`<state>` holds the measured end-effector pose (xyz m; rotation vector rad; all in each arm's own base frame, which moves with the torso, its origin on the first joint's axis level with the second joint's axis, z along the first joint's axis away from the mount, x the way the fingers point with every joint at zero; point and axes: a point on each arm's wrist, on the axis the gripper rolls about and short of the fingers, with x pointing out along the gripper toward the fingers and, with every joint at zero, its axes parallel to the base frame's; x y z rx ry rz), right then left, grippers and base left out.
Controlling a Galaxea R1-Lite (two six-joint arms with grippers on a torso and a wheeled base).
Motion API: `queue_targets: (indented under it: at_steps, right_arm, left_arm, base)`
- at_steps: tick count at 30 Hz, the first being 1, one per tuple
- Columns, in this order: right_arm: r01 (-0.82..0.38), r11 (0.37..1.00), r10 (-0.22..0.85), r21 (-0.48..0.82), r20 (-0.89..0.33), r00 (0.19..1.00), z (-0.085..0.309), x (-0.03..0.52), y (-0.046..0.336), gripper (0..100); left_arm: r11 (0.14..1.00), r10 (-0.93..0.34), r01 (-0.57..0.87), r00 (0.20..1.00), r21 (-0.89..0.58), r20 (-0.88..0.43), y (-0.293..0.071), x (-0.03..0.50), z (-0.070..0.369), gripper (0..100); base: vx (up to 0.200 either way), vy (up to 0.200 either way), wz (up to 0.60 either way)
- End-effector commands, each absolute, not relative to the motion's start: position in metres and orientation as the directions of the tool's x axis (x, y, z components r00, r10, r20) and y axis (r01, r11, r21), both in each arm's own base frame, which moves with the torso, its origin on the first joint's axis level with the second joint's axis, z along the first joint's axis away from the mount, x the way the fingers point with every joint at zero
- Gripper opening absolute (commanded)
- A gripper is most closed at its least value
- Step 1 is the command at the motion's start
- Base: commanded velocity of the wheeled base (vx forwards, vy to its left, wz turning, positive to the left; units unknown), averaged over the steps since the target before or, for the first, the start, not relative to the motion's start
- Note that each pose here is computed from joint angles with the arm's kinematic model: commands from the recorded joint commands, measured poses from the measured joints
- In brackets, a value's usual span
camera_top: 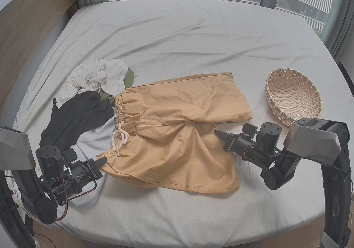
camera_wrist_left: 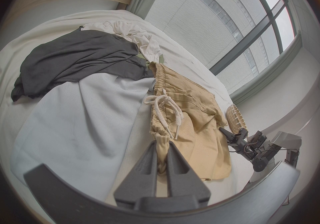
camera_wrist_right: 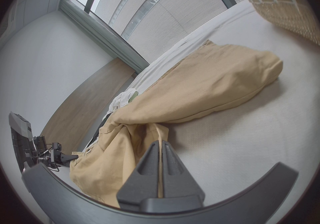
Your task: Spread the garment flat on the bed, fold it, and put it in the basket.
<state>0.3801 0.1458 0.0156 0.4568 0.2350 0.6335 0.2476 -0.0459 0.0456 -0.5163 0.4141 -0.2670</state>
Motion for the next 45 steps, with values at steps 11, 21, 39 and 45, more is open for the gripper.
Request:
queue_targets:
  at_steps: [11,21,39,45]
  right_arm:
    - [-0.414,0.835,0.487,0.363,-0.138,0.862,0.034,0.344,0.116,0]
    - [-0.344,0.867,0.417,0.362,-0.144,0.898,0.033,0.35,0.096,0]
    - [-0.282,0.888,0.35,0.364,-0.138,0.926,0.04,0.333,0.083,100]
    - [-0.225,0.859,0.361,0.46,-0.23,0.904,0.029,0.31,0.079,100]
  left_arm:
    - [0.838,-0.343,0.137,0.885,-0.528,-0.315,-0.045,0.248,0.045,0]
    - [0.837,-0.344,0.133,0.882,-0.53,-0.322,-0.045,0.247,0.044,0]
    - [0.838,-0.343,0.129,0.88,-0.53,-0.329,-0.045,0.245,0.043,0]
    - [0.838,-0.344,0.129,0.88,-0.531,-0.328,-0.045,0.244,0.044,0]
  base:
    - [0.0,0.0,0.0]
    - [0.0,0.0,0.0]
    - [0.0,0.0,0.0]
    - [0.0,0.0,0.0]
